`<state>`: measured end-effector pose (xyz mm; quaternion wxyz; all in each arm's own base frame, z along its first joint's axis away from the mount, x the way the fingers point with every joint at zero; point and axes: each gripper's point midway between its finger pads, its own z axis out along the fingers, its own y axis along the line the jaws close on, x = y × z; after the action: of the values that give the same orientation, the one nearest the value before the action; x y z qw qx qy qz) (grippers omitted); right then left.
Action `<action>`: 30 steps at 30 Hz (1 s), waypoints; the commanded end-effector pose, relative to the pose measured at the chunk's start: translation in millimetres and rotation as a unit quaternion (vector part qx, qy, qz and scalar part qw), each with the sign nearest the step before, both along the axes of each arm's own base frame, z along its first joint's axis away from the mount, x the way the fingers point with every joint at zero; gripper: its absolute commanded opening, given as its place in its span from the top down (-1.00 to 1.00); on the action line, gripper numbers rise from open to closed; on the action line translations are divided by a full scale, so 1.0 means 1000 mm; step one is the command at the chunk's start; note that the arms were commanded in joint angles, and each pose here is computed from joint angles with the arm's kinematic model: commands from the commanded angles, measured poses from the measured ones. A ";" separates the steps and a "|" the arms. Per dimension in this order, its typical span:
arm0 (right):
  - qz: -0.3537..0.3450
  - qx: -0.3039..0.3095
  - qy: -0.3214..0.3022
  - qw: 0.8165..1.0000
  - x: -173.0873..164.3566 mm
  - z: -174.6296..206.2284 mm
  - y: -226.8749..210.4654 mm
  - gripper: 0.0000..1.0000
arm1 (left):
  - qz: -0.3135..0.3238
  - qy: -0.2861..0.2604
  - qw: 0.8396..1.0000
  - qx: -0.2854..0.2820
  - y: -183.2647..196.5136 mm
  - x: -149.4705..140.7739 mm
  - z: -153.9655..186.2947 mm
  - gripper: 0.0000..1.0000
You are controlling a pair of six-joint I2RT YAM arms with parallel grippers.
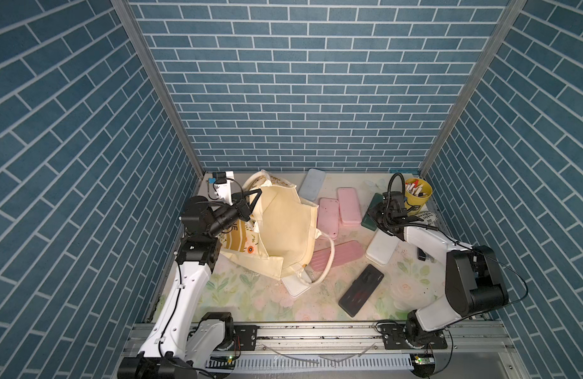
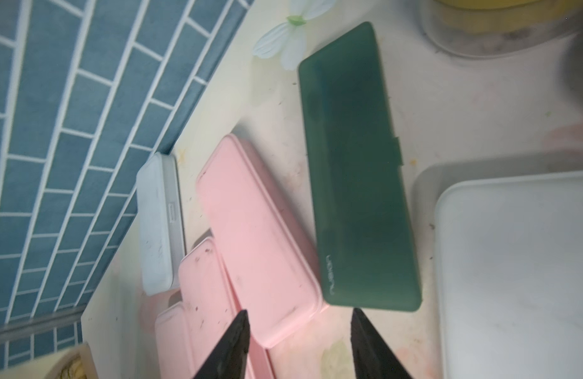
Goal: Take out the pencil case from the canvas bag
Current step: Place the pencil case at the center of the board, then place the canvas bag at the center of the board.
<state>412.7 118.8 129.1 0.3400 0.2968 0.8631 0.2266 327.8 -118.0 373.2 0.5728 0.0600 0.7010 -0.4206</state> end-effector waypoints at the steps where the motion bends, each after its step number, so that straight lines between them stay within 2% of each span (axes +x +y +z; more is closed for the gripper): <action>1: 0.046 -0.027 -0.013 0.998 -0.011 0.028 0.013 0.00 | 0.039 0.011 0.999 -0.028 0.011 0.018 0.025 1.00; 10: 0.080 -0.005 -0.044 0.996 -0.032 0.060 0.037 0.01 | 0.069 0.113 0.980 -0.151 0.021 0.084 0.025 1.00; 14: 0.100 0.000 -0.042 0.994 -0.038 0.064 0.052 0.01 | 0.062 0.159 0.956 -0.237 0.028 0.114 0.014 1.00; 17: 0.127 0.011 -0.029 0.991 -0.040 0.061 0.072 0.02 | 0.046 0.173 0.939 -0.293 0.030 0.128 0.012 1.00; 20: 0.158 0.021 -0.024 0.987 -0.039 0.058 0.094 0.02 | 0.042 0.182 0.931 -0.314 0.033 0.136 0.009 1.00; 25: 0.236 0.121 -0.035 0.964 -0.039 0.063 0.151 0.00 | 0.039 0.189 0.923 -0.331 0.035 0.140 0.003 1.00; 30: 0.282 0.141 -0.039 0.948 -0.040 0.068 0.197 0.00 | 0.035 0.190 0.920 -0.341 0.035 0.141 -0.001 1.00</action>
<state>365.5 277.6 154.5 0.2412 0.1089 0.8881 0.3758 473.2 -83.5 349.0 0.4084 -0.2690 0.6400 -0.5927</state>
